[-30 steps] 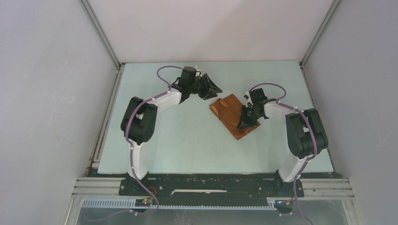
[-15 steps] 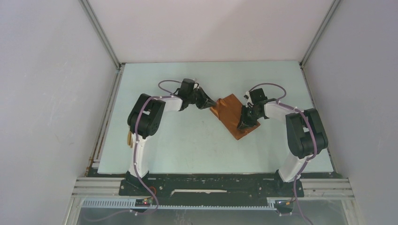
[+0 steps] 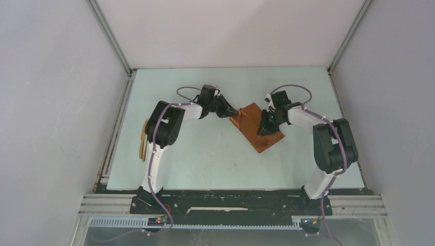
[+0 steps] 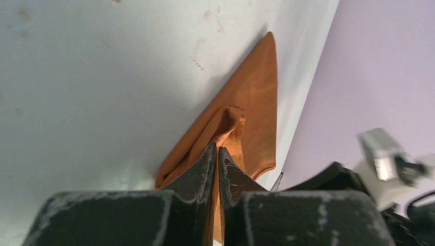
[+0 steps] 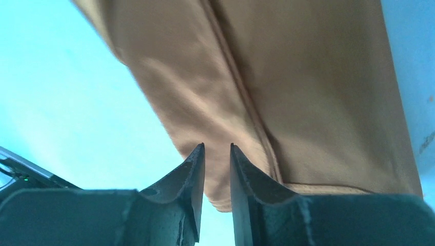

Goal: Fold the napkin into a case and place the utensils inside
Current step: Smooth out the 2/3-rectangle-folded napkin at the center of the board.

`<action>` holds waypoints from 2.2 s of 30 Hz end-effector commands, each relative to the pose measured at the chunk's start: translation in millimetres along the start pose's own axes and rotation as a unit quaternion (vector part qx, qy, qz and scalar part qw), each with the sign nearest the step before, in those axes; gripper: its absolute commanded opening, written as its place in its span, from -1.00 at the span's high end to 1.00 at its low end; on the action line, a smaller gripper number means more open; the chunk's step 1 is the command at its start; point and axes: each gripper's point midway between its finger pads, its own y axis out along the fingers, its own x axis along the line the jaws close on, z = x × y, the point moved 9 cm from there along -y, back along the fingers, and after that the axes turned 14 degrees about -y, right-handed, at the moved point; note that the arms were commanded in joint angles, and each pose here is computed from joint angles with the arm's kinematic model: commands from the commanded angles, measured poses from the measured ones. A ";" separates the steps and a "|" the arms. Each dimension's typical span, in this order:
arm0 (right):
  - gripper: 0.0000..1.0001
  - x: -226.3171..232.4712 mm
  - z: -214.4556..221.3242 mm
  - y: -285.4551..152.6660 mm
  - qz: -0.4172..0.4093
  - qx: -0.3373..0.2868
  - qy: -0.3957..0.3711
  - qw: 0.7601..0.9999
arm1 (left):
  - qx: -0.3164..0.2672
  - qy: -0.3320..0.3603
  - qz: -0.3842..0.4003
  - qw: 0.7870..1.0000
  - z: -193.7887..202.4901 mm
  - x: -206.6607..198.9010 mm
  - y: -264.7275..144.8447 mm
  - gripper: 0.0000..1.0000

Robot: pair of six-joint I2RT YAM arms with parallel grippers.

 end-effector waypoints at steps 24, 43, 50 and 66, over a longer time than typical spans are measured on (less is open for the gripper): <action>0.55 24.9 -76.3 75.0 -0.258 -0.038 0.071 0.963 | 0.019 0.013 -0.029 0.999 -2.5 1.7 7.1 0.85; 0.43 29.5 -79.5 55.8 -0.283 -0.057 0.069 0.955 | 0.069 0.033 0.046 0.996 4.3 -57.4 -2.6 0.55; 0.48 22.5 -73.1 72.6 -0.263 -0.045 0.080 0.961 | 0.071 -0.004 0.013 0.997 -5.6 -22.6 26.6 0.65; 0.07 25.9 -72.4 -23.0 -0.140 -0.078 0.013 0.987 | 0.071 0.044 0.043 0.996 -4.4 -71.0 -3.7 0.09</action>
